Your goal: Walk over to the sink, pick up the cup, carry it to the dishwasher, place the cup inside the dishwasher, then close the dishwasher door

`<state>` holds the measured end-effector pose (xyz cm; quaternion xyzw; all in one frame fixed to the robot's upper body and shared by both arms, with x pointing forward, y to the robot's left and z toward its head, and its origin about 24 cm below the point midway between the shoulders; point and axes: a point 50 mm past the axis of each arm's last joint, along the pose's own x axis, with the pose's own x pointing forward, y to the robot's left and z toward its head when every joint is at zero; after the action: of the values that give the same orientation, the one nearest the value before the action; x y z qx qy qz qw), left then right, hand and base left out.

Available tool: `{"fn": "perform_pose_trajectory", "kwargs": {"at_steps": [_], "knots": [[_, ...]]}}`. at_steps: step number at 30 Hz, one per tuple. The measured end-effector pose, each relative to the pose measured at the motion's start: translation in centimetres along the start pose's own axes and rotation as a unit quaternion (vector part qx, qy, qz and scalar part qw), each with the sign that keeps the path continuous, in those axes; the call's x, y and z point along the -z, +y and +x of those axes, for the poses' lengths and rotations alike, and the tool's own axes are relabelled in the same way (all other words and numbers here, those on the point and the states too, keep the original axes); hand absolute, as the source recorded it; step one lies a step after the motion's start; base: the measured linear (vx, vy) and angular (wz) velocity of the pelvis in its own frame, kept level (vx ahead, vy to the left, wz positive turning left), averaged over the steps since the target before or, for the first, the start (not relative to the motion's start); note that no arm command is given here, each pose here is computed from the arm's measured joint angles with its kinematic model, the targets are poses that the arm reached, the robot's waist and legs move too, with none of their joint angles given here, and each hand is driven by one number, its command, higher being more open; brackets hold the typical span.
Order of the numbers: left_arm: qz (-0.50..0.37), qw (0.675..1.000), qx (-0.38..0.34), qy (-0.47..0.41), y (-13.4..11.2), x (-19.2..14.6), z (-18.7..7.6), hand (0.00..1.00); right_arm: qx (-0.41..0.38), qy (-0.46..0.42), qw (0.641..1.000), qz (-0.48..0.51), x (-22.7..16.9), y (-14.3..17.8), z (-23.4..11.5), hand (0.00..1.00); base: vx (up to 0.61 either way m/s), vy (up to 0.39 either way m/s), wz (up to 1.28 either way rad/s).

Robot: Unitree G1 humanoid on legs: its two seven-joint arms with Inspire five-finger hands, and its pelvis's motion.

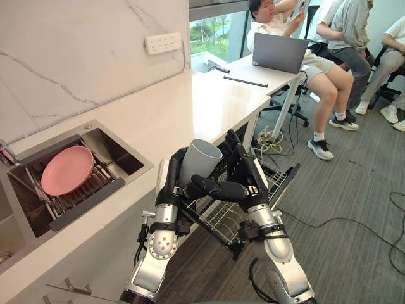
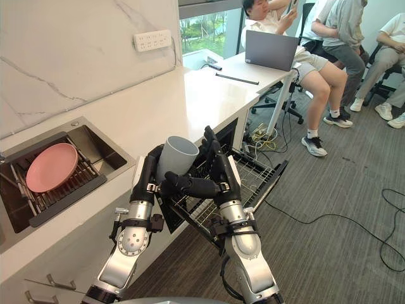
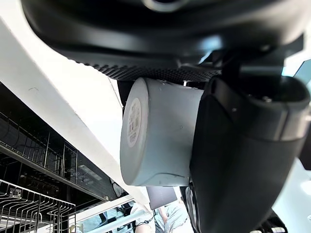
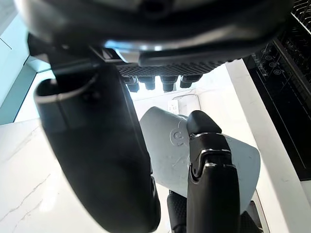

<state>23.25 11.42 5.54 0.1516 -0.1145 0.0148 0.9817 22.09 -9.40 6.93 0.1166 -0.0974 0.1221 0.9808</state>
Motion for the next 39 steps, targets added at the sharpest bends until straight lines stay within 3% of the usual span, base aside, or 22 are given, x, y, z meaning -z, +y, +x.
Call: {"fn": "perform_pose_trajectory", "kwargs": {"at_steps": [19,36,37,39], "knots": [[-0.028,0.999,-0.026,-0.011,-0.7,-1.0,0.0,0.00,0.031,0.003,0.999,0.021,0.4,0.1,-0.3,1.00,0.00,-0.001,0.00],[-0.045,0.998,0.024,-0.022,-3.2,-1.9,-0.7,0.00,0.024,0.027,0.998,0.045,1.4,0.7,-0.5,1.00,0.00,-0.004,0.01],[-0.045,0.998,0.024,-0.022,-3.2,-1.9,-0.7,0.00,0.025,0.026,0.998,0.045,1.4,0.7,-0.5,0.00,-0.02,-0.022,0.05],[-0.045,0.998,0.024,-0.022,-3.2,-1.9,-0.7,0.00,0.025,0.027,0.998,0.045,1.4,0.7,-0.5,0.00,-0.02,-0.024,0.05]]}}
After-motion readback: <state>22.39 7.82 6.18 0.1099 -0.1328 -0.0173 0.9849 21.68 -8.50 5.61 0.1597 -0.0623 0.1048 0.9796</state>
